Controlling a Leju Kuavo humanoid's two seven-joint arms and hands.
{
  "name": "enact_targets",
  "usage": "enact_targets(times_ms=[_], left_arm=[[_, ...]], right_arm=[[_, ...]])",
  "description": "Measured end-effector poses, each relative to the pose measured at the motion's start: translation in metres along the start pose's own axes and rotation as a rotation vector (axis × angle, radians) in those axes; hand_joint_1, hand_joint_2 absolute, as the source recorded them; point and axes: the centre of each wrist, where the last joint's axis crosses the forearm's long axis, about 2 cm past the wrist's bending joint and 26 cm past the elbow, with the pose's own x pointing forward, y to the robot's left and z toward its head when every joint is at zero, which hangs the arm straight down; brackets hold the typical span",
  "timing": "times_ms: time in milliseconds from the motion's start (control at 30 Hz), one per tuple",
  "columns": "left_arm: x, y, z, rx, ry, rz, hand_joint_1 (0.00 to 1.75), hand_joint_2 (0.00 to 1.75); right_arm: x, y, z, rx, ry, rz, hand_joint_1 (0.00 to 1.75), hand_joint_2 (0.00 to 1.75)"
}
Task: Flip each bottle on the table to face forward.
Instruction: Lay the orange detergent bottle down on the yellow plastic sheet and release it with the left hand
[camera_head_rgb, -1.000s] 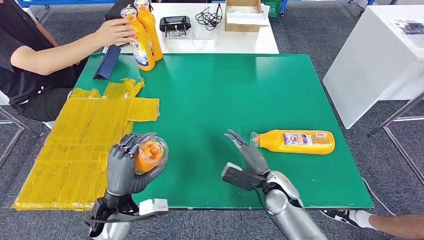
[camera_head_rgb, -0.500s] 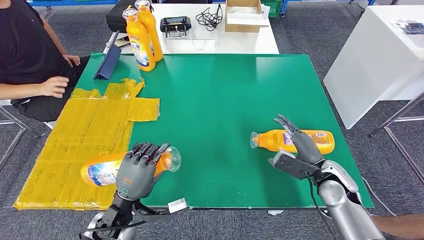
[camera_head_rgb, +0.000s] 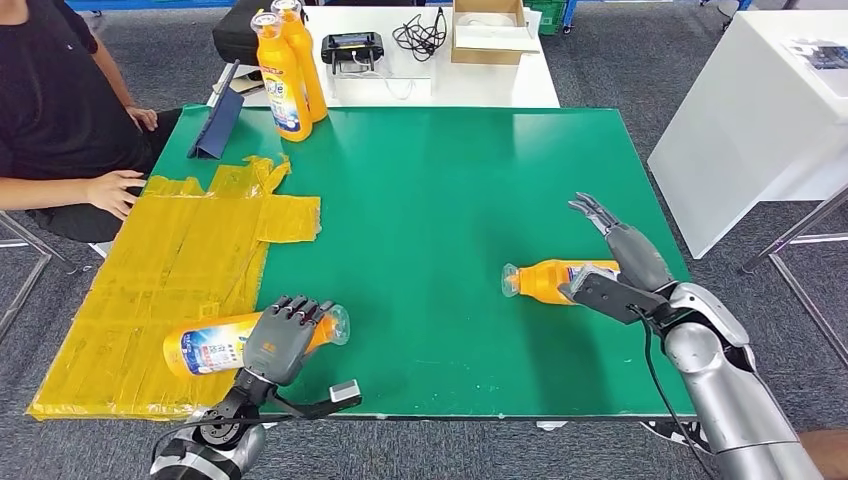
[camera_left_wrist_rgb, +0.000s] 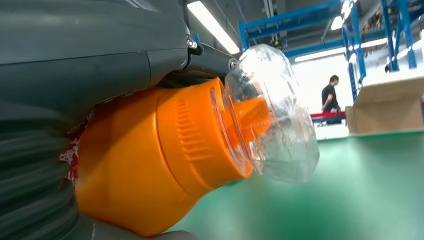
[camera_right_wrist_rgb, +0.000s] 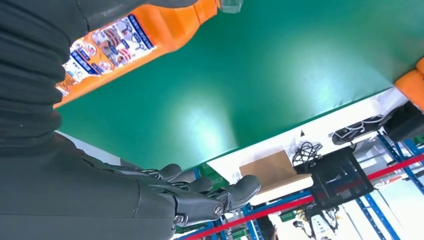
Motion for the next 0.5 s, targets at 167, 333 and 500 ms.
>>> enact_targets(times_ms=[167,333,500], left_arm=[[-0.019,-0.016,-0.001,-0.073,0.021,0.023,0.00,1.75],[-0.030,-0.024,-0.006,-0.119,0.022,0.026,0.00,1.75],[-0.035,-0.028,-0.009,-0.116,0.014,0.107,0.00,1.75]], right_arm=[[-0.008,-0.015,-0.007,0.082,0.056,0.014,0.00,1.75],[-0.021,-0.022,-0.010,0.156,0.119,0.032,0.00,1.75],[-0.037,-0.040,-0.005,0.300,0.251,0.031,0.00,1.75]])
